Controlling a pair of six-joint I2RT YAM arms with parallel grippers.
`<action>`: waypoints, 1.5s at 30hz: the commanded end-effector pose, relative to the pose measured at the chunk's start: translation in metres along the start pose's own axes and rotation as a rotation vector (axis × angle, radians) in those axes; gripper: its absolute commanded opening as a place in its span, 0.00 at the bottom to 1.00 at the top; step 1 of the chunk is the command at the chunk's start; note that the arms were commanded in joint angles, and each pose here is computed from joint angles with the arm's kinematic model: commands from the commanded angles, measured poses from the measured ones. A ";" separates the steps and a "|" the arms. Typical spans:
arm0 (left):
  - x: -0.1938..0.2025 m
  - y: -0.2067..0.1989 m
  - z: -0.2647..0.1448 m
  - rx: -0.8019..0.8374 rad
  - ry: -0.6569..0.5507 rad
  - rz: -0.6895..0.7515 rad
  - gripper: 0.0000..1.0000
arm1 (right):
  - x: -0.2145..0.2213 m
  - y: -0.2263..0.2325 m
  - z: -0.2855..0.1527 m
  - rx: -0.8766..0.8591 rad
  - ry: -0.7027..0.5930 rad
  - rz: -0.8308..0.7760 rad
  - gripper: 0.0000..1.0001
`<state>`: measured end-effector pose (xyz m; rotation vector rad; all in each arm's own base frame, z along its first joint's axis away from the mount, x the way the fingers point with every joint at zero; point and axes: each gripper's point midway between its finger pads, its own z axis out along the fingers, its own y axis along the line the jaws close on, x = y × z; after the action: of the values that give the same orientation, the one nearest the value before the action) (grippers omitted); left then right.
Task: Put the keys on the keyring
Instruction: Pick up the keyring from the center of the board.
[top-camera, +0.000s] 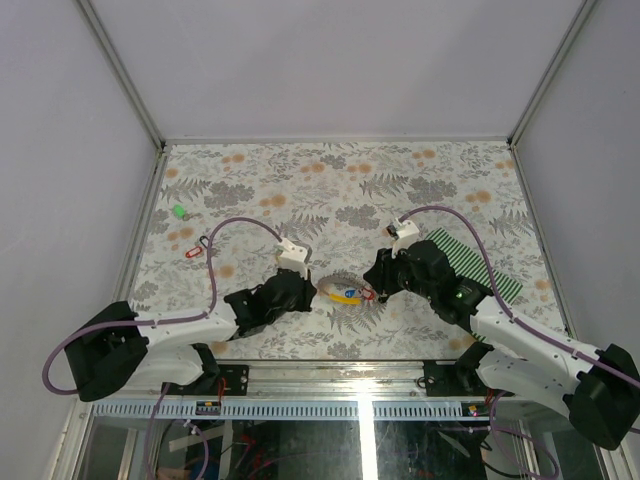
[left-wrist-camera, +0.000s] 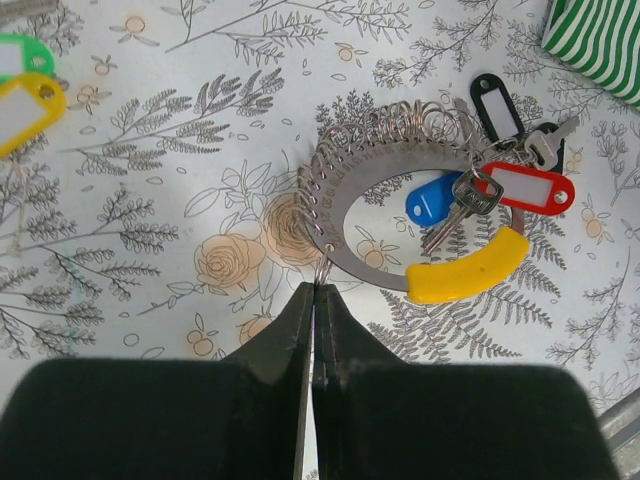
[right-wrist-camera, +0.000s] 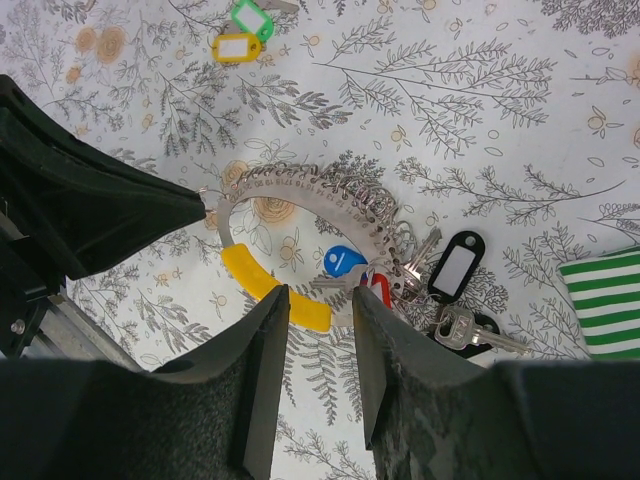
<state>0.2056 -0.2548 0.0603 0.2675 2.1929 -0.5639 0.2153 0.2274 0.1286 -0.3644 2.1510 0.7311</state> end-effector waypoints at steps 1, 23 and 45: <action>-0.025 -0.017 -0.003 0.056 -0.050 0.117 0.00 | -0.029 0.014 -0.009 -0.059 -0.099 -0.046 0.38; -0.074 -0.059 -0.036 0.337 -0.425 0.582 0.00 | -0.036 0.052 -0.050 -0.368 -0.404 -0.234 0.55; -0.080 -0.100 -0.073 0.585 -0.492 1.143 0.00 | -0.036 0.098 -0.075 -0.656 -0.572 -0.674 0.49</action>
<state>0.1770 -0.2942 0.1586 1.3427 1.2275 -0.4780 0.1505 0.2536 0.1854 -0.9011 1.3505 1.0231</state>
